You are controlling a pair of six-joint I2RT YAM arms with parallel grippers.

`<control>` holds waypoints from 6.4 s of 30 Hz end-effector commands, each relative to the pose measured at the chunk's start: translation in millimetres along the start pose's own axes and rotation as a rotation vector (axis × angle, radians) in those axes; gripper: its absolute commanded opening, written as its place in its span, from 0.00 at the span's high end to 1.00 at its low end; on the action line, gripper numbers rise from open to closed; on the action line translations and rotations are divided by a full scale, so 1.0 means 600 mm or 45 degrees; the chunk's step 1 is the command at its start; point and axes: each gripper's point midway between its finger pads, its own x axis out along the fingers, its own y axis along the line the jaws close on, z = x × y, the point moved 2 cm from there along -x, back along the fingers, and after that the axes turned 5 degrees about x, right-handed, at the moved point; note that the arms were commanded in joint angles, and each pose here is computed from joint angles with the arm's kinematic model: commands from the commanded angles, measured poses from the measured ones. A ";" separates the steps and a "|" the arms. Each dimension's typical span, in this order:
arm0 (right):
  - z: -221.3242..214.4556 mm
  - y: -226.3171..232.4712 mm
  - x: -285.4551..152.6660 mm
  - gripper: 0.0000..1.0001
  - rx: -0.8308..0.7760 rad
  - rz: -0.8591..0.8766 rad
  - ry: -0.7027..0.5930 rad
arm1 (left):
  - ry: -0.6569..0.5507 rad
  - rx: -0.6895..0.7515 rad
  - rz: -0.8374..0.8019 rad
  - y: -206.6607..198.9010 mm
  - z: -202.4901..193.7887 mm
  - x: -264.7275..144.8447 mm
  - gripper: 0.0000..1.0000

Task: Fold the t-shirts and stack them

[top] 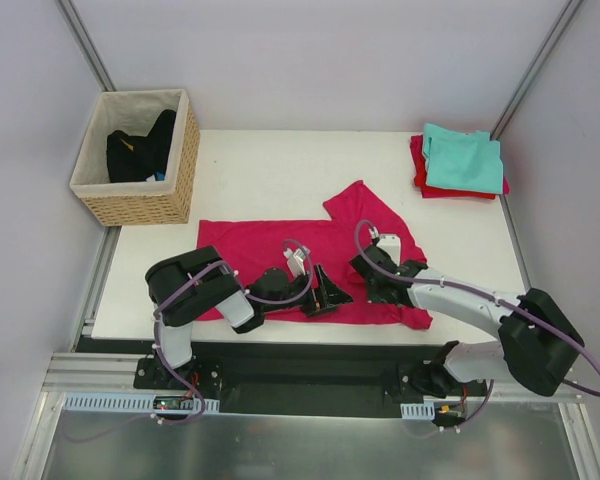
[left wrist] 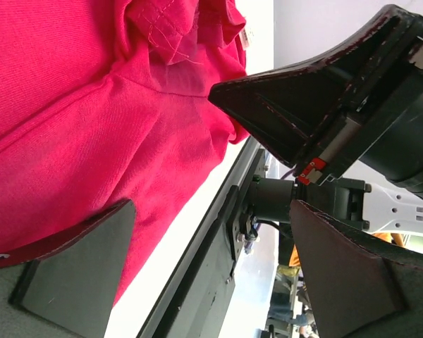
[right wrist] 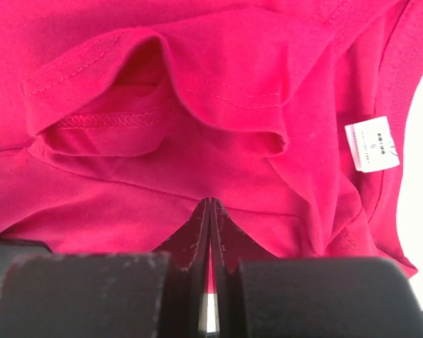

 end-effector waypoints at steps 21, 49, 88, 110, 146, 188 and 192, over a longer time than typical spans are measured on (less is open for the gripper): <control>0.077 0.023 0.084 0.99 0.073 -0.082 0.011 | 0.003 -0.045 0.027 0.036 -0.022 -0.027 0.09; 0.254 0.080 0.089 0.99 0.157 -0.035 -0.075 | 0.040 -0.057 0.011 0.042 -0.031 -0.020 0.09; 0.140 0.087 0.049 0.99 0.100 0.059 0.035 | 0.065 -0.024 0.001 0.027 -0.039 -0.014 0.10; 0.183 0.174 0.080 0.99 0.097 0.130 0.032 | 0.076 -0.023 0.007 0.032 -0.042 -0.011 0.10; 0.041 -0.133 -0.167 0.09 0.227 0.088 -0.195 | -0.154 0.167 0.837 0.053 0.078 -0.231 0.03; 0.002 -0.057 -0.098 0.08 0.286 0.374 -0.112 | -0.352 -0.049 1.285 0.164 0.098 -0.374 0.02; 0.004 -0.058 -0.088 0.08 0.271 0.376 -0.131 | -0.343 -0.059 1.306 0.171 0.093 -0.376 0.02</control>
